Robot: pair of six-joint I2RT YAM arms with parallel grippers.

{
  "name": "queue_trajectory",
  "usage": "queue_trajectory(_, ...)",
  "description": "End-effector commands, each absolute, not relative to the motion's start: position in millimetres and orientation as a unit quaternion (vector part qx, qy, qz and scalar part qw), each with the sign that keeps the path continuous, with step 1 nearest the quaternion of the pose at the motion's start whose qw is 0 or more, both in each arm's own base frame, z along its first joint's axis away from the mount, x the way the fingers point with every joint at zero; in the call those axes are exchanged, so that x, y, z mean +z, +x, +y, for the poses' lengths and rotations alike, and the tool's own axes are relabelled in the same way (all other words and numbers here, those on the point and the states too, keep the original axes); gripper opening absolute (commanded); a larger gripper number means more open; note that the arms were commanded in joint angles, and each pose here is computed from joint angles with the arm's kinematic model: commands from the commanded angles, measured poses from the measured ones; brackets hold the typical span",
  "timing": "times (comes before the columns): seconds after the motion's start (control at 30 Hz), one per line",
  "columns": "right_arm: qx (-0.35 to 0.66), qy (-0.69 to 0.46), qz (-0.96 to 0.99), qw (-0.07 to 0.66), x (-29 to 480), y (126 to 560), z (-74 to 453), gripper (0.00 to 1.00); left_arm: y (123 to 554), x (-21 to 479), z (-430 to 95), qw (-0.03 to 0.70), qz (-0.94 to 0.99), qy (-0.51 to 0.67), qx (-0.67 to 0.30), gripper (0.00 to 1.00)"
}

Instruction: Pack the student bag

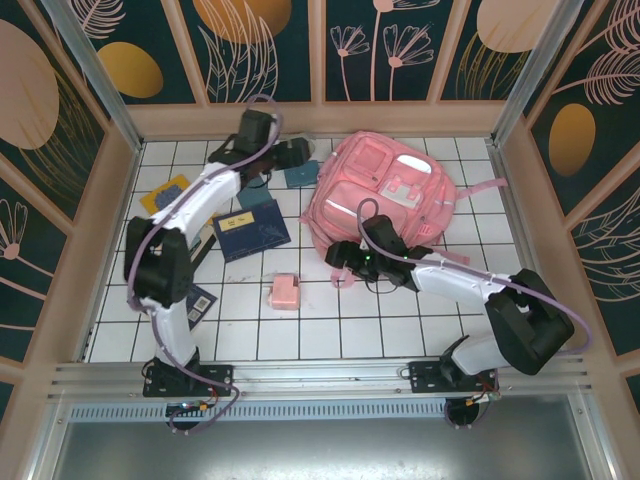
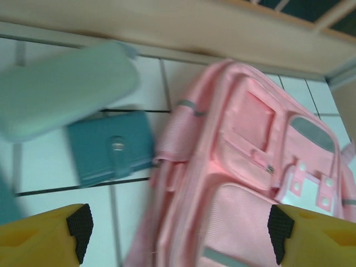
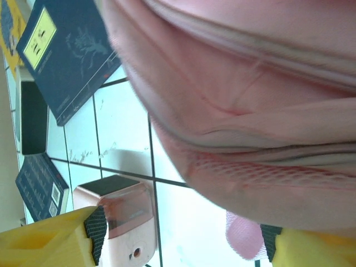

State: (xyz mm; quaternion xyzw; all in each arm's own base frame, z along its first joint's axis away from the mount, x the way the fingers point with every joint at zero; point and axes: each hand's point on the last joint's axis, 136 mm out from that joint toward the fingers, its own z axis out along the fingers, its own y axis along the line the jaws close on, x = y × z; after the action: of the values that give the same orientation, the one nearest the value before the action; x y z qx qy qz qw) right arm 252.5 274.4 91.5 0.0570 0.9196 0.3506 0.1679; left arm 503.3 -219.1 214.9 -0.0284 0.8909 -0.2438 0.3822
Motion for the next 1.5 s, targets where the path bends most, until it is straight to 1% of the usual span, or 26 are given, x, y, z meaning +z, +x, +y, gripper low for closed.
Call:
queue_trajectory(0.0, 0.365, 0.031, 0.907, 0.205, 122, 260, 294, 0.79, 496, 171, -167, 0.365, 0.910, -0.060, -0.187, 0.83)
queue_trajectory(0.13, 0.359, -0.001, 0.906, 0.224, 134, 262, 315, 0.82, 485, 132, -120, 0.342, 0.920, -0.099, -0.164, 0.81)
queue_trajectory(0.3, 0.360, -0.023, 0.903, 0.233, 138, 285, 342, 0.80, 487, 87, -98, 0.304, 0.933, -0.114, -0.156, 0.79)
queue_trajectory(0.4, 0.363, -0.042, 0.901, 0.235, 139, 300, 363, 0.74, 491, 67, -91, 0.289, 0.940, -0.112, -0.145, 0.77)
queue_trajectory(0.5, 0.361, -0.057, 0.904, 0.224, 128, 312, 382, 0.59, 490, 48, -86, 0.270, 0.946, -0.114, -0.140, 0.76)
queue_trajectory(0.6, 0.363, -0.065, 0.908, 0.201, 111, 317, 397, 0.50, 480, 35, -89, 0.246, 0.950, -0.119, -0.153, 0.73)
queue_trajectory(0.87, 0.355, -0.055, 0.923, 0.136, 59, 317, 414, 0.46, 438, 28, -97, 0.214, 0.943, -0.161, -0.196, 0.71)
queue_trajectory(0.93, 0.354, -0.050, 0.926, 0.124, 50, 318, 418, 0.43, 428, 27, -97, 0.206, 0.942, -0.175, -0.201, 0.70)
queue_trajectory(1.03, 0.350, -0.043, 0.928, 0.122, 43, 325, 420, 0.43, 411, 20, -102, 0.186, 0.938, -0.195, -0.220, 0.70)
queue_trajectory(1.2, 0.341, -0.030, 0.931, 0.128, 38, 348, 418, 0.45, 376, 15, -110, 0.165, 0.926, -0.226, -0.253, 0.69)
queue_trajectory(1.33, 0.336, -0.023, 0.931, 0.141, 41, 366, 413, 0.52, 351, 23, -122, 0.158, 0.919, -0.232, -0.277, 0.68)
queue_trajectory(1.47, 0.336, -0.019, 0.931, 0.145, 45, 371, 409, 0.58, 340, 29, -129, 0.162, 0.922, -0.218, -0.275, 0.69)
